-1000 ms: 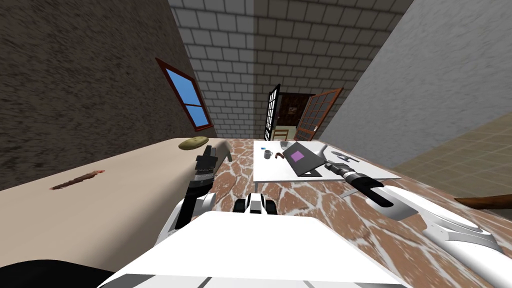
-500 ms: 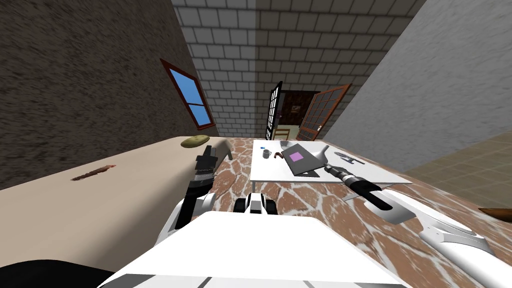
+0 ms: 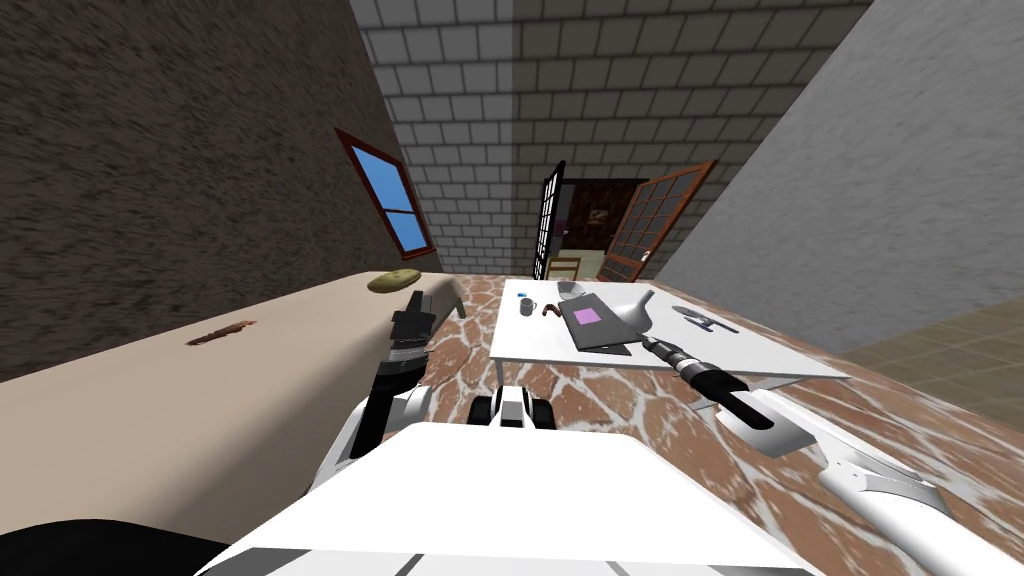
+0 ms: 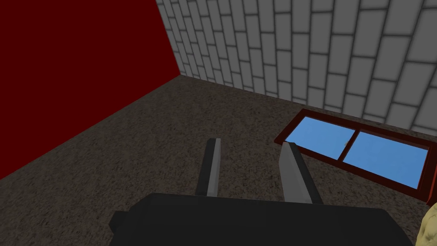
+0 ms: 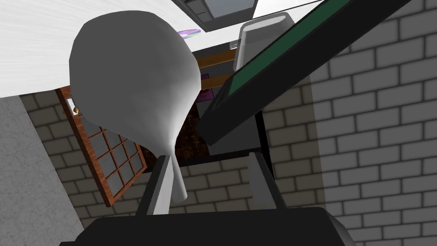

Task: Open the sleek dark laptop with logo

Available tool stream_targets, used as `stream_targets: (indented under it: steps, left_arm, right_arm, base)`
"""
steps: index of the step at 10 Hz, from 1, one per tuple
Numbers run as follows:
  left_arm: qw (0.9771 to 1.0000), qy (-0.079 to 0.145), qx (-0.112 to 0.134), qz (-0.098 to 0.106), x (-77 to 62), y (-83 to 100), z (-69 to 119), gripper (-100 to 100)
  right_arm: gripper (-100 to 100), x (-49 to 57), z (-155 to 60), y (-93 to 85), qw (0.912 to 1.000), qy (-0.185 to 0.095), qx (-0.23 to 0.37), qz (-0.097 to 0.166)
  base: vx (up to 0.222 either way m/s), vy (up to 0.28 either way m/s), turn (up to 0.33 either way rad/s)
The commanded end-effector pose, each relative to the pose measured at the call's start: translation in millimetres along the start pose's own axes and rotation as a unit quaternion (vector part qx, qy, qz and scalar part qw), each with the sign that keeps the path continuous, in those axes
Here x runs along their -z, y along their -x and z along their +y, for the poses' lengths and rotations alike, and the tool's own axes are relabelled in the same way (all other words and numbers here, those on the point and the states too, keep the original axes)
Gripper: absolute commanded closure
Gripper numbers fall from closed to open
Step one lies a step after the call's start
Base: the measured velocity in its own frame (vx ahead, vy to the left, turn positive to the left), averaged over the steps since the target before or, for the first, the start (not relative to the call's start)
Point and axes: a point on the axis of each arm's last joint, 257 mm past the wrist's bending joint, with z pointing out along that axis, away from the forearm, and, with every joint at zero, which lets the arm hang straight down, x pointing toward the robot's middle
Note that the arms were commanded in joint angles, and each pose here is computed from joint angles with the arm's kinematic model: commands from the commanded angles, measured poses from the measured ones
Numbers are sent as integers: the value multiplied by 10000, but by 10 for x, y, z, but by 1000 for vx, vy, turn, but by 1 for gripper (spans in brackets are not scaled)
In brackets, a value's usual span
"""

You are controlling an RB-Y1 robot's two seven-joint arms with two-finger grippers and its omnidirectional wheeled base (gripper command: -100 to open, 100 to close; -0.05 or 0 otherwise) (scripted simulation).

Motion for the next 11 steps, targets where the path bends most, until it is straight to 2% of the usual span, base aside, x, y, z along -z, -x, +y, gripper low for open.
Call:
stream_targets:
  steps: [1, 7, 8, 9, 11]
  left_arm:
    - [10000, -1, 1, 0, 0, 0, 0, 0]
    - [10000, -1, 1, 0, 0, 0, 0, 0]
    - [10000, -1, 1, 0, 0, 0, 0, 0]
    - [10000, -1, 1, 0, 0, -1, -1, 0]
    - [10000, -1, 1, 0, 0, -1, 0, 0]
  right_arm:
    - [-100, 16, 19, 199, 10000, 34, 45, -8]
    - [-100, 45, 128, 516, 9998, 154, 83, 31]
    - [-100, 46, 114, 486, 9999, 137, 87, 24]
    - [0, 46, 115, 493, 9999, 140, 79, 24]
    - [0, 46, 115, 492, 9999, 140, 80, 24]
  base:
    - [29, 45, -52]
    - [14, 24, -42]
    - [5, 5, -8]
    - [0, 0, 0]
    - [0, 0, 0]
